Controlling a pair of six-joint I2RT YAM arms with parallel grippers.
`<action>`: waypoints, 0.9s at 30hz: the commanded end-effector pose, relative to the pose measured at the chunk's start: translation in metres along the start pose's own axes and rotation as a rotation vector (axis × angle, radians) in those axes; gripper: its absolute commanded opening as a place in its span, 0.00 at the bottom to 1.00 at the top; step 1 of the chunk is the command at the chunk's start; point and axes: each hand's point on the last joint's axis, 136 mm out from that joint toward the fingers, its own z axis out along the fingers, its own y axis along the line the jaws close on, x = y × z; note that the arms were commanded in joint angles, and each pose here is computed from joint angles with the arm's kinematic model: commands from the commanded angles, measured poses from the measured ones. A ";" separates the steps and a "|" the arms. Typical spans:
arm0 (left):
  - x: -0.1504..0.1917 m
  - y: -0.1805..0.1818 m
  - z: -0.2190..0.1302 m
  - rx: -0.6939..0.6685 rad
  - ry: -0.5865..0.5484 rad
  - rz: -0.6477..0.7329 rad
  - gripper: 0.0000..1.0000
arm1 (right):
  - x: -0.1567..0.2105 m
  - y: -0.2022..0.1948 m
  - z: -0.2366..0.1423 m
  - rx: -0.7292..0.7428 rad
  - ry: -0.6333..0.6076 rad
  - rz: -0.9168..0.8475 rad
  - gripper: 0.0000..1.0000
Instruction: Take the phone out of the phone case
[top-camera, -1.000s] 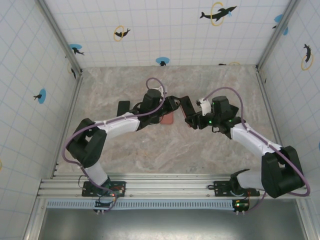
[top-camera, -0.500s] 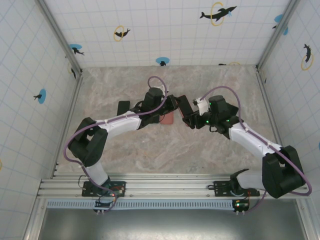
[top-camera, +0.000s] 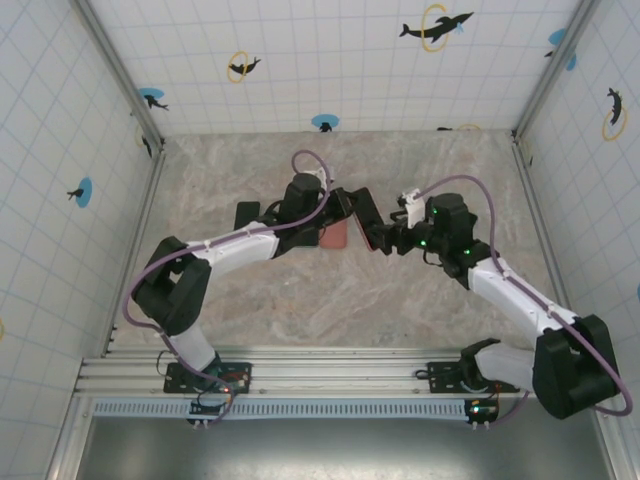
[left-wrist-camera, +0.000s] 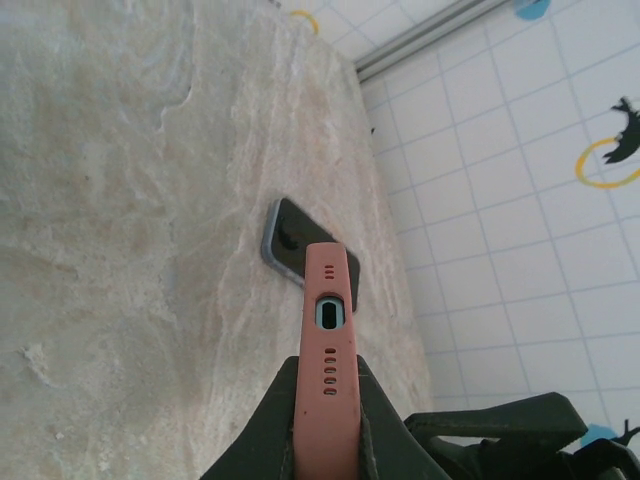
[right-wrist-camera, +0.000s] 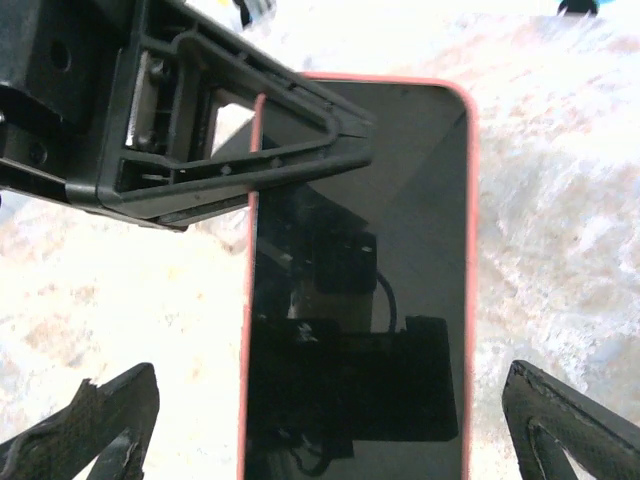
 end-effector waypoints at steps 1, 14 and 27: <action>-0.037 -0.045 -0.031 0.143 -0.146 0.043 0.00 | -0.015 -0.002 -0.014 -0.008 -0.113 0.042 0.91; -0.079 -0.076 -0.104 0.349 -0.499 -0.049 0.00 | -0.057 0.003 -0.072 -0.203 -0.578 0.442 0.86; -0.077 -0.109 -0.102 0.577 -0.650 -0.291 0.00 | -0.067 0.033 -0.078 -0.305 -0.779 0.678 0.68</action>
